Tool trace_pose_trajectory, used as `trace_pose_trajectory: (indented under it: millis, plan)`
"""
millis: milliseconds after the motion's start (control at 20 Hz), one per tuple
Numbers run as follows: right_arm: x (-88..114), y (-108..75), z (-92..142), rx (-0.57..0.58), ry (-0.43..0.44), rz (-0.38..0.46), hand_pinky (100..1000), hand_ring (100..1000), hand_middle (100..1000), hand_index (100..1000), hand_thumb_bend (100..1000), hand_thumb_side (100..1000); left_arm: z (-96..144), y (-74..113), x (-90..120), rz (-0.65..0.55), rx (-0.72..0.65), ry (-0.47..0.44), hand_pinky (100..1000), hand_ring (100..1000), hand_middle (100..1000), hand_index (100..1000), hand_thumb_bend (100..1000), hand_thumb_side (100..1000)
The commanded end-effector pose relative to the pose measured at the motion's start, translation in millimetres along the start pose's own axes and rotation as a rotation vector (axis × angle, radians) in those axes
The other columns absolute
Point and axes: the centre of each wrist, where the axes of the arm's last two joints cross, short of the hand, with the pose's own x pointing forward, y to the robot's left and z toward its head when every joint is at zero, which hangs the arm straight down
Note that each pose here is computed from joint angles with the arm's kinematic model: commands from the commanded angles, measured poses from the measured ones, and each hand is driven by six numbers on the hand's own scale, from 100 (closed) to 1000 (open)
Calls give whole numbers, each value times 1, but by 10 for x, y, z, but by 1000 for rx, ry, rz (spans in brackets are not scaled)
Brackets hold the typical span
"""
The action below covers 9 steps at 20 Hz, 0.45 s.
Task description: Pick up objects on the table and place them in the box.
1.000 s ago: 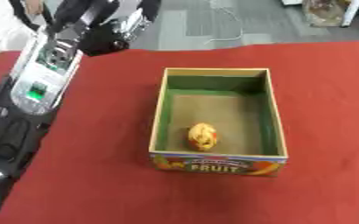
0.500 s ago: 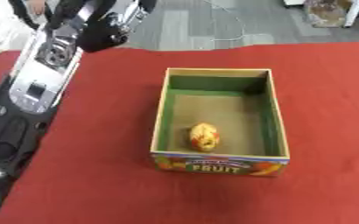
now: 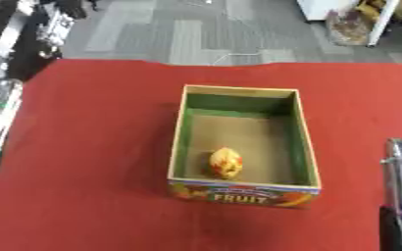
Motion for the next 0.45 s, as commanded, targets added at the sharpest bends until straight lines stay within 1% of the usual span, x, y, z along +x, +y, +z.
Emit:
trace_pose_trajectory:
  millis: [50, 200, 300, 450]
  plan:
    - [65, -18, -45, -1, -34, 5, 852, 856, 628, 814, 100, 1000, 75, 363, 69, -23, 137, 20, 514, 653, 624, 905, 100, 1000]
    - [72, -2, -46, 5, -36, -1, 851, 856, 628, 814, 100, 1000, 174, 598, 137, -26, 247, 48, 513, 651, 622, 903, 100, 1000]
    - [74, 5, -43, 7, -36, -4, 851, 856, 628, 814, 100, 1000, 191, 658, 163, -11, 289, 68, 513, 650, 621, 902, 100, 1000]
    - [74, 9, -39, 9, -36, -6, 851, 856, 628, 814, 100, 1000, 189, 678, 176, 25, 333, 85, 511, 648, 618, 900, 100, 1000]
